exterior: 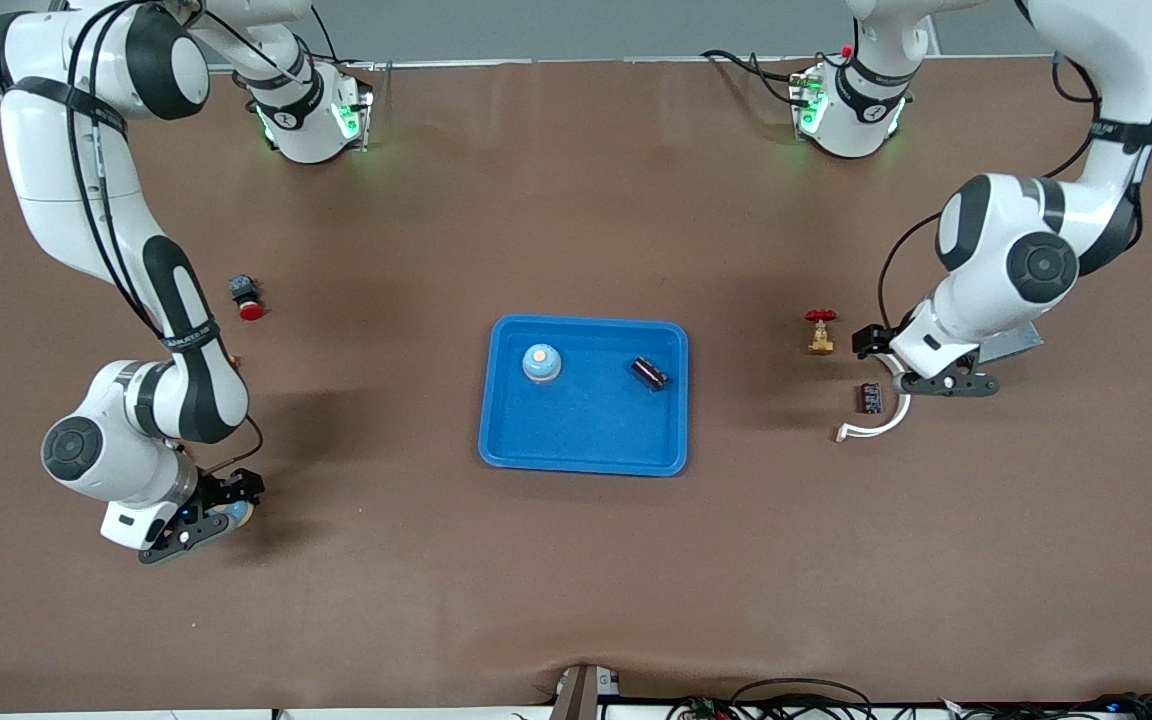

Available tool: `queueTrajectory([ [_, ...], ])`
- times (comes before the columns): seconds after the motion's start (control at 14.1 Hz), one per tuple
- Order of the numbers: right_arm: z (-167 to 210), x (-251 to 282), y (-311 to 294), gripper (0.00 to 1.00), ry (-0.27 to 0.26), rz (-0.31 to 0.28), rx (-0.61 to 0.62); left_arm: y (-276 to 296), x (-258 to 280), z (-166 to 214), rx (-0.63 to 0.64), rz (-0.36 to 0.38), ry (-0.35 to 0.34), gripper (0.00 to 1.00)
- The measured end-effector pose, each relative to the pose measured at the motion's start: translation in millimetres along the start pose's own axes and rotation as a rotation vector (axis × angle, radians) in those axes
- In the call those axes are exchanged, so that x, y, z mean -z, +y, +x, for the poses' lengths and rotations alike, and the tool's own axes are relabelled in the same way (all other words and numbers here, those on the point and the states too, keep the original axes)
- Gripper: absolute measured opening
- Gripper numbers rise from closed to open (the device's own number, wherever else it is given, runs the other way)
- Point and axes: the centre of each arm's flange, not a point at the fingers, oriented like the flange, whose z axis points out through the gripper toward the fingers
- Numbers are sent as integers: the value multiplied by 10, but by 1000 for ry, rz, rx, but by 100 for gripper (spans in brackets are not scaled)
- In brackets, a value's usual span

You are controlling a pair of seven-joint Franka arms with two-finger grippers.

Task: Place electrolytic capacitor and blue bell in tray
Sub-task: 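Grasp the second blue bell while the left gripper reaches the capacitor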

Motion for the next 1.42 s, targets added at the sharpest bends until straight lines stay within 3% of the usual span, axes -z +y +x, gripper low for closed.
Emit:
queueTrajectory([
  [0.07, 6, 8, 0, 70, 2, 7, -7, 8, -136, 31, 0, -12, 4, 100],
  [0.28, 37, 38, -21, 70, 13, 50, -52, 16, -431, 88, 3, -37, 4, 100],
  [0.57, 300, 221, -410, 69, -67, 135, -186, -4, -484, 232, -14, -31, 16, 100],
  [0.99, 639, 522, -1259, 69, -145, 150, -415, -103, -564, 356, -20, -17, 19, 100],
  [1.42, 1037, 984, -2899, 69, -145, 121, -664, -55, -659, 478, 16, -31, 17, 100],
])
